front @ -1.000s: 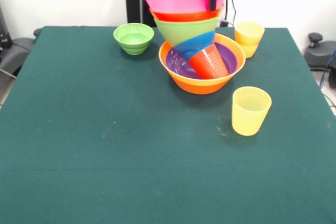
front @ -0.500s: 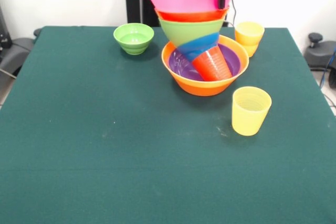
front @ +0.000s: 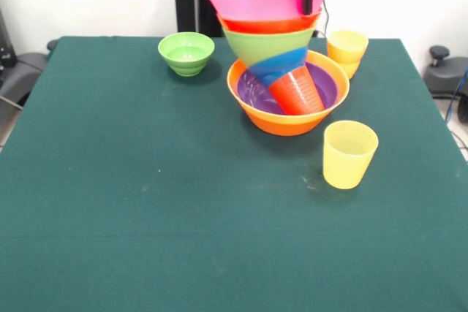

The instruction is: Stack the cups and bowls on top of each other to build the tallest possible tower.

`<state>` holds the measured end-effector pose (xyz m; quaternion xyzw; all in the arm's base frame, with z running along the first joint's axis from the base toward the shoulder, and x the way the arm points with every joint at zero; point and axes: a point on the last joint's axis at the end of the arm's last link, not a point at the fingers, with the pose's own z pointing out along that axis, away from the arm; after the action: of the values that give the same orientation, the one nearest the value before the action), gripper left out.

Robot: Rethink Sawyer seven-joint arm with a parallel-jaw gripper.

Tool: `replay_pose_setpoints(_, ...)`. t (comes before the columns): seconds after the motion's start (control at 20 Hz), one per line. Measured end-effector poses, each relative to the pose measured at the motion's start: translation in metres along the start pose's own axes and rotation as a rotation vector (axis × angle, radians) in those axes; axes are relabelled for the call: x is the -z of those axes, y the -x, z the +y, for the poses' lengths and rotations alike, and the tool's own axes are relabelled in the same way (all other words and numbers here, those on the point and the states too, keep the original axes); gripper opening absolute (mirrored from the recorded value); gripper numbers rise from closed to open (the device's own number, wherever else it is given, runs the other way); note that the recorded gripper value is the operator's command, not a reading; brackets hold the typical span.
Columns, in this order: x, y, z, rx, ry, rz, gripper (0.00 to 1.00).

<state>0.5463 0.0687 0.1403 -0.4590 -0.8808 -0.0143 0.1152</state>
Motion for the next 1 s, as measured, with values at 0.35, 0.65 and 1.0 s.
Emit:
replay_pose_setpoints(0.35,0.008,0.019,0.01,0.022,0.008,-0.06,0.0)
replay_pose_setpoints(0.65,0.01,0.034,0.017,0.029,0.014,-0.088,0.0)
replay_pose_setpoints(1.0,0.008,0.048,0.02,0.015,0.022,-0.091,0.0)
